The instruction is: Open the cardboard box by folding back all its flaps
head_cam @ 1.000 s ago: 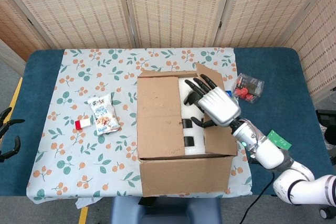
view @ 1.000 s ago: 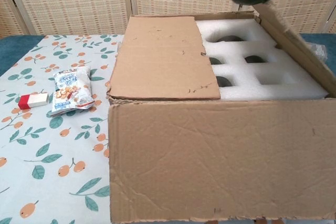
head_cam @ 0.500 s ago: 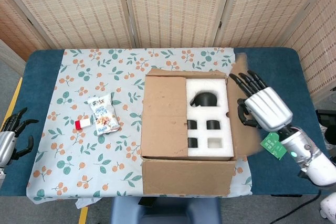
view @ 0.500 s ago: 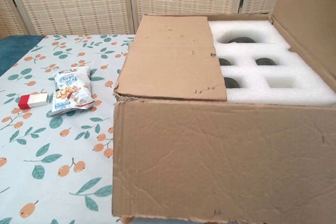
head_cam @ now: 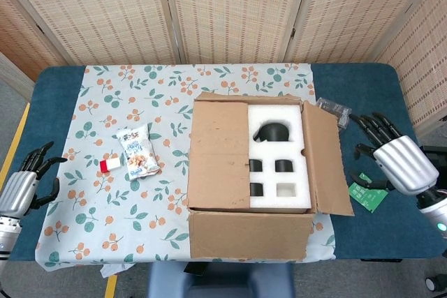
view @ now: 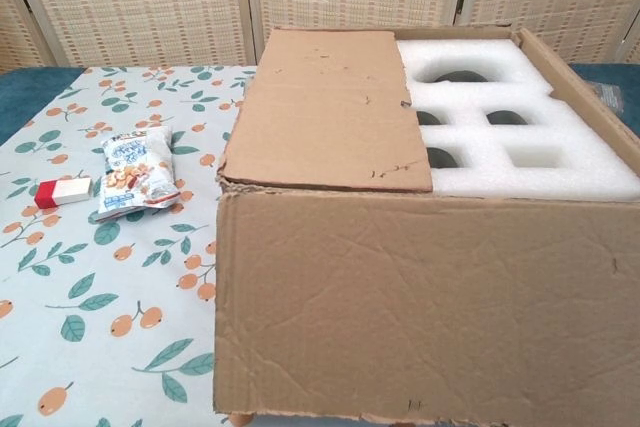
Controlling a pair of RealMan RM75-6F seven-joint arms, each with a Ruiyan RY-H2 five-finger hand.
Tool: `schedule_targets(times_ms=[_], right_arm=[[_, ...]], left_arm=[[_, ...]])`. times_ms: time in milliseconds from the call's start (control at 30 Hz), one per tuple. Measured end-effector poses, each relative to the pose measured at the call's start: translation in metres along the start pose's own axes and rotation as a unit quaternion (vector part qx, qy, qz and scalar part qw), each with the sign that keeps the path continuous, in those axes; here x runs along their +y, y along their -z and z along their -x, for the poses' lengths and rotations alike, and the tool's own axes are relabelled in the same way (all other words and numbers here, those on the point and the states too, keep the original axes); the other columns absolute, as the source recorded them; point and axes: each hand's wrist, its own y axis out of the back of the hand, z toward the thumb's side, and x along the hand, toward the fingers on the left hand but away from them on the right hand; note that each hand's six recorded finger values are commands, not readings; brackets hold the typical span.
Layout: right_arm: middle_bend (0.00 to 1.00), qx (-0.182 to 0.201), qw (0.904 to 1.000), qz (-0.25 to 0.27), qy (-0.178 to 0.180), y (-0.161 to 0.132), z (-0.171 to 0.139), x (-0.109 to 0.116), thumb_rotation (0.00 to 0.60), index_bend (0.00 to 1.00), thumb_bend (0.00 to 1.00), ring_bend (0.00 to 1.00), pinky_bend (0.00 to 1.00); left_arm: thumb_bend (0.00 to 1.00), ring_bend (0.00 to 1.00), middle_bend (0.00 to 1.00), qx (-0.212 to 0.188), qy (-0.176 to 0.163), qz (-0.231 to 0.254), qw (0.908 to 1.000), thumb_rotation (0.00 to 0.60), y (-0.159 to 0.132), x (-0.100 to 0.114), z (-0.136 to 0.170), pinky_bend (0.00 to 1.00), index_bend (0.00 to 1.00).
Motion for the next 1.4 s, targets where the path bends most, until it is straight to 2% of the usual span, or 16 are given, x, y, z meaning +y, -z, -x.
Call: schedule_targets(times_ms=[133, 167, 233, 400, 533, 600, 733, 967, 1033, 1067, 1100, 1200, 1267, 1400], right_arm=[[0.00, -0.011, 0.9994, 0.022, 0.024, 0.005, -0.014, -0.012, 0.270, 0.48, 0.43, 0.00, 0.00], [0.00, -0.018, 0.9991, 0.027, 0.029, 0.007, -0.019, -0.017, 0.290, 0.47, 0.43, 0.00, 0.00], [0.00, -0.039, 0.9979, 0.038, 0.036, 0.011, -0.030, -0.029, 0.322, 0.44, 0.43, 0.00, 0.00], [0.00, -0.098, 0.9903, 0.073, 0.067, 0.017, -0.056, -0.052, 0.323, 0.40, 0.43, 0.00, 0.00], [0.00, -0.114, 0.9841, 0.088, 0.105, 0.019, -0.069, -0.052, 0.327, 0.38, 0.43, 0.00, 0.00], [0.00, -0.113, 0.9820, 0.090, 0.122, 0.019, -0.073, -0.047, 0.326, 0.38, 0.43, 0.00, 0.00], [0.00, -0.107, 0.9784, 0.110, 0.138, 0.021, -0.078, -0.041, 0.327, 0.38, 0.43, 0.00, 0.00], [0.00, -0.099, 0.9715, 0.147, 0.158, 0.028, -0.089, -0.029, 0.328, 0.38, 0.43, 0.00, 0.00], [0.00, -0.098, 0.9690, 0.154, 0.166, 0.030, -0.093, -0.025, 0.328, 0.38, 0.43, 0.00, 0.00], [0.00, -0.097, 0.9680, 0.158, 0.169, 0.031, -0.095, -0.023, 0.328, 0.38, 0.43, 0.00, 0.00], [0.00, -0.096, 0.9667, 0.162, 0.173, 0.033, -0.097, -0.021, 0.328, 0.38, 0.43, 0.00, 0.00], [0.00, -0.093, 0.9645, 0.170, 0.179, 0.035, -0.101, -0.018, 0.329, 0.38, 0.43, 0.00, 0.00], [0.00, -0.091, 0.9631, 0.175, 0.183, 0.037, -0.104, -0.015, 0.329, 0.38, 0.43, 0.00, 0.00], [0.00, -0.088, 0.9612, 0.183, 0.186, 0.040, -0.106, -0.012, 0.327, 0.38, 0.43, 0.00, 0.00]], left_arm=[[0.65, 0.00, 0.00, -0.041, 0.013, 0.007, 0.9990, 0.600, -0.022, 0.006, -0.007, 0.00, 0.28], [0.65, 0.00, 0.00, -0.052, 0.019, 0.008, 0.9984, 0.600, -0.028, 0.007, -0.009, 0.00, 0.28], [0.65, 0.00, 0.00, -0.079, 0.036, 0.011, 0.9962, 0.600, -0.046, 0.011, -0.013, 0.00, 0.25], [0.63, 0.00, 0.00, -0.139, 0.073, -0.004, 0.9877, 0.600, -0.092, 0.014, -0.024, 0.00, 0.16], [0.47, 0.00, 0.00, -0.159, 0.080, -0.045, 0.9830, 0.600, -0.117, 0.009, -0.033, 0.00, 0.09], [0.44, 0.00, 0.00, -0.167, 0.082, -0.058, 0.9808, 0.600, -0.133, 0.006, -0.037, 0.00, 0.08], [0.44, 0.00, 0.00, -0.183, 0.098, -0.069, 0.9756, 0.600, -0.174, -0.004, -0.049, 0.00, 0.09], [0.44, 0.00, 0.00, -0.194, 0.124, -0.090, 0.9690, 0.600, -0.219, -0.017, -0.075, 0.00, 0.18], [0.48, 0.00, 0.00, -0.204, 0.137, -0.088, 0.9653, 0.600, -0.234, -0.025, -0.081, 0.00, 0.22], [0.55, 0.00, 0.00, -0.210, 0.141, -0.086, 0.9637, 0.600, -0.241, -0.028, -0.083, 0.00, 0.25], [0.68, 0.00, 0.00, -0.216, 0.145, -0.083, 0.9621, 0.600, -0.248, -0.032, -0.085, 0.00, 0.29], [0.96, 0.00, 0.00, -0.237, 0.152, -0.075, 0.9568, 0.600, -0.266, -0.042, -0.090, 0.00, 0.37], [1.00, 0.00, 0.00, -0.252, 0.154, -0.079, 0.9523, 0.600, -0.277, -0.048, -0.096, 0.00, 0.39], [1.00, 0.00, 0.00, -0.277, 0.152, -0.090, 0.9444, 0.600, -0.295, -0.056, -0.108, 0.00, 0.42]])
